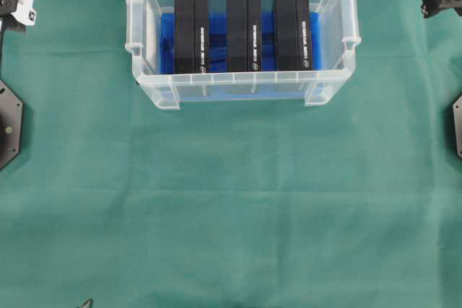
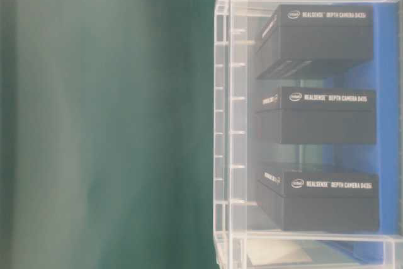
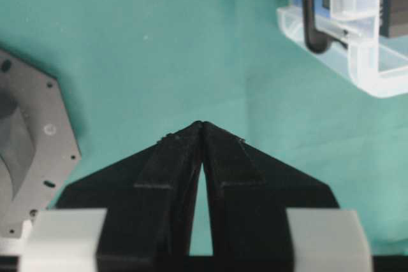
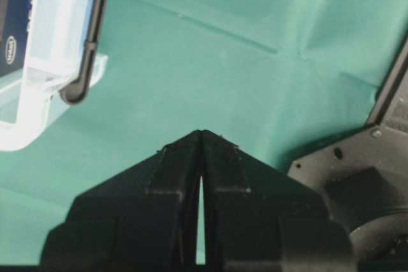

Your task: Take the box out of the case with both arms.

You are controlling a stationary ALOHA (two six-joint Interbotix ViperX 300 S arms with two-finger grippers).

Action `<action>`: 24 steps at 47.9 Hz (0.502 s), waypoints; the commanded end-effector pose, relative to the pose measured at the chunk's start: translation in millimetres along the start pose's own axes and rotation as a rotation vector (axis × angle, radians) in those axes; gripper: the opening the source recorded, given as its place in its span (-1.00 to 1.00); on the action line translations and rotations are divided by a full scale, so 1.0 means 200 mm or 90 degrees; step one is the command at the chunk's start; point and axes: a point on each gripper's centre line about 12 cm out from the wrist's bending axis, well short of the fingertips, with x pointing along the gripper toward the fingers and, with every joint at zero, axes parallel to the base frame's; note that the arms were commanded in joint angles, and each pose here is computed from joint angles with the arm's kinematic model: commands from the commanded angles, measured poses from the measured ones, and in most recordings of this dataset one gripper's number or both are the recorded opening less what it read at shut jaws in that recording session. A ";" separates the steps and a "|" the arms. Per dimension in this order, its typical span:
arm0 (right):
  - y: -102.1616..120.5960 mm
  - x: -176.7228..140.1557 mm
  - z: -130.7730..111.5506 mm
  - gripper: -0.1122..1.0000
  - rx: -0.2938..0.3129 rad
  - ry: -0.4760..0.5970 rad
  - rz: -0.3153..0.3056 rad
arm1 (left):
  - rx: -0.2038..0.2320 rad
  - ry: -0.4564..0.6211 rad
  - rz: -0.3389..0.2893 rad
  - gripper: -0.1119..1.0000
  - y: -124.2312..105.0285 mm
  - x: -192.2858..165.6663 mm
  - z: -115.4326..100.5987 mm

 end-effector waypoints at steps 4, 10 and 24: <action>0.00 -0.01 0.00 -0.46 0.008 -0.004 0.006 | -0.032 -0.002 -0.010 -0.45 0.00 -0.02 -0.01; -0.01 0.01 0.00 0.23 0.023 -0.005 -0.002 | -0.053 -0.005 -0.019 0.22 -0.02 -0.02 0.00; 0.00 0.02 0.00 0.93 0.037 -0.008 -0.007 | -0.039 -0.002 -0.017 0.74 -0.04 -0.01 -0.01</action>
